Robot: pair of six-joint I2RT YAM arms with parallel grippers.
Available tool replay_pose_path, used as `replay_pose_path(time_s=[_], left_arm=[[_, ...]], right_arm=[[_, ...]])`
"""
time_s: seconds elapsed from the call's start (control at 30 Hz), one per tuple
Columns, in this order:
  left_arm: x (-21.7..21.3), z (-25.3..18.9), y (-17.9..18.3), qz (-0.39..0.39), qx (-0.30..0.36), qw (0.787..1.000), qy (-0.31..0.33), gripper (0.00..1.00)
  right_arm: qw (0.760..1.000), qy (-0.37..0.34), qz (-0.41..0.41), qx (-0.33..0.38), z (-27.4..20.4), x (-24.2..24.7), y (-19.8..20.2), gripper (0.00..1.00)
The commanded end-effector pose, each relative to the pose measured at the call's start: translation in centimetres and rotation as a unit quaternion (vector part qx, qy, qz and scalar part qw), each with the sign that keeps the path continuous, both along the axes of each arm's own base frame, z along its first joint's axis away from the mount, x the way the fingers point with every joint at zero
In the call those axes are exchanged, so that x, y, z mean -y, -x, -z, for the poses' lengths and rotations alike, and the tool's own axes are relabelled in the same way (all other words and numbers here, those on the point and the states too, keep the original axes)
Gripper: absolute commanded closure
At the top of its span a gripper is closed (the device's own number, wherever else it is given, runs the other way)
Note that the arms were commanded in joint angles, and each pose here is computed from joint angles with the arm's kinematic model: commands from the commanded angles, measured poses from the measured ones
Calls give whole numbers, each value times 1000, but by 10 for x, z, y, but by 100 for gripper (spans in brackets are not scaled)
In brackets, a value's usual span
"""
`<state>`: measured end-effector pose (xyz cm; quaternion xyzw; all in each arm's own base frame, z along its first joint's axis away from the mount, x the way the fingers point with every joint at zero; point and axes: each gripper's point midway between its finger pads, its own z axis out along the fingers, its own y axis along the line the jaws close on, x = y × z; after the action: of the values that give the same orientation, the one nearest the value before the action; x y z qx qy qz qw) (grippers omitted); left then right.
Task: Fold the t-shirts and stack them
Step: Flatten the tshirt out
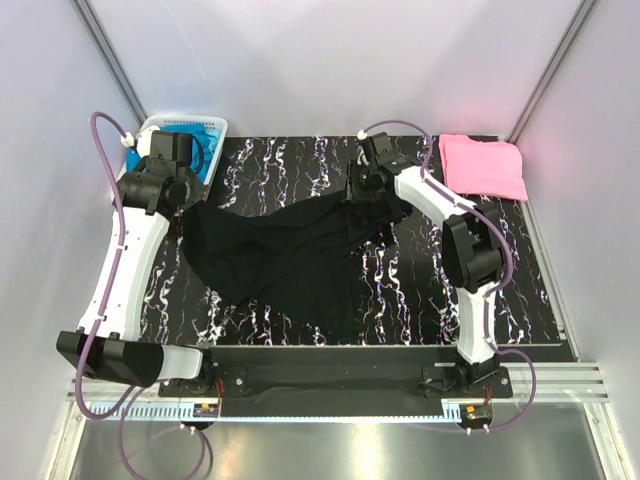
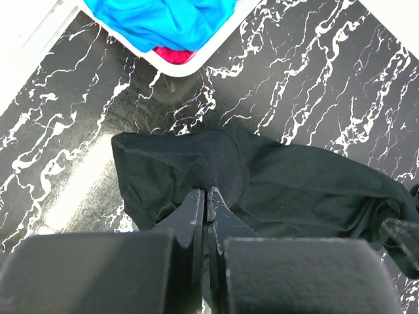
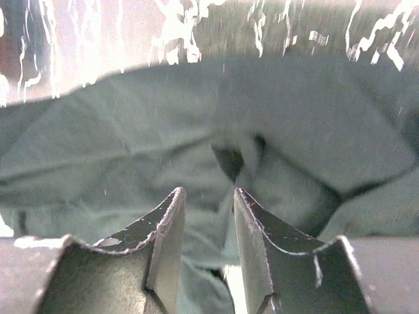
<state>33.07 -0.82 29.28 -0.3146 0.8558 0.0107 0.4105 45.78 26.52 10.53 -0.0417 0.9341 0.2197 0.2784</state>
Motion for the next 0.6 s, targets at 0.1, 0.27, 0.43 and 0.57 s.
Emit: replay_pose_path(time_s=[0.1, 0.27, 0.43, 0.57], left_arm=[[2, -13, 4, 14, 28, 999, 5, 100], [1, -16, 4, 15, 31, 999, 2, 100], [1, -15, 2, 16, 28, 999, 1, 100], [1, -12, 2, 15, 26, 1000, 2, 100]], right_arm=[[998, 24, 11, 57, -11, -7, -34, 57], [993, 88, 40, 73, -5, 9, -43, 58], [990, 112, 45, 74, 1, 14, -43, 59], [989, 119, 42, 81, -2, 13, -43, 59]])
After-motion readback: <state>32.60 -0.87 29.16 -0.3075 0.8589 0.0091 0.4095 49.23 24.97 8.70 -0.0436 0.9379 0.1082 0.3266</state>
